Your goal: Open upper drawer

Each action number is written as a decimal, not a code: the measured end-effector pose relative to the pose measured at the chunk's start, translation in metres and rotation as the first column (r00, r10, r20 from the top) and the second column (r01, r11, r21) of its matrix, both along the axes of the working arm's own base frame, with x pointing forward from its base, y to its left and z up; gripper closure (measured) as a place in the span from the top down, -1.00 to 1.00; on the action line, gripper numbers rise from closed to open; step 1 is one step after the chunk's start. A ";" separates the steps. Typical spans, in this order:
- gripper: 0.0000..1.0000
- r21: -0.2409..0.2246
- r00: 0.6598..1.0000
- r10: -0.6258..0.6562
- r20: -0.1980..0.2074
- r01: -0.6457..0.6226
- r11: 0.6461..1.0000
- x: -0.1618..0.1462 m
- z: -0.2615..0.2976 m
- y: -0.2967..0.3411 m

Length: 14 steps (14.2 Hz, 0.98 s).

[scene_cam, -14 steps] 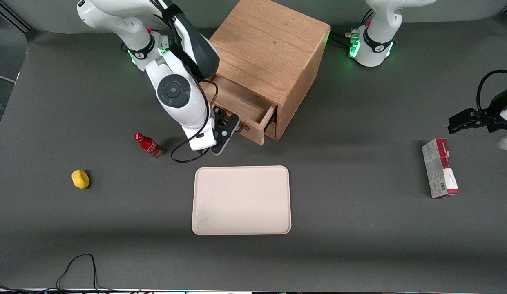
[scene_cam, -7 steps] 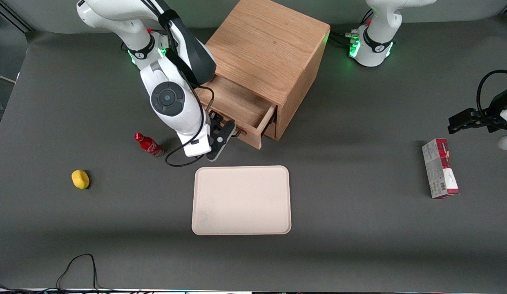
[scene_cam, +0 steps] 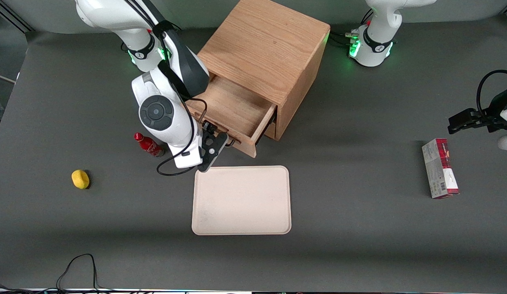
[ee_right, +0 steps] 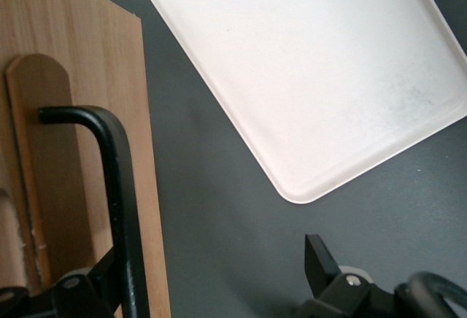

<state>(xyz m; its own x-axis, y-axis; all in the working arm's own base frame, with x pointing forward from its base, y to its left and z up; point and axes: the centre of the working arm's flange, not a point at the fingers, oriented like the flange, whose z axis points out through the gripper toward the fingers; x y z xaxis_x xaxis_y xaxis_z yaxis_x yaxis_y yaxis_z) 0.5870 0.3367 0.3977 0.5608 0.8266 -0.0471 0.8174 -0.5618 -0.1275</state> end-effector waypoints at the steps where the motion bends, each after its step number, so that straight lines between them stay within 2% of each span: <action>1: 1.00 -0.001 1.000 -0.007 -0.003 0.007 1.000 0.005 0.000 -0.006; 14: 1.00 -0.001 0.998 -0.066 0.002 0.066 0.998 0.045 -0.005 -0.045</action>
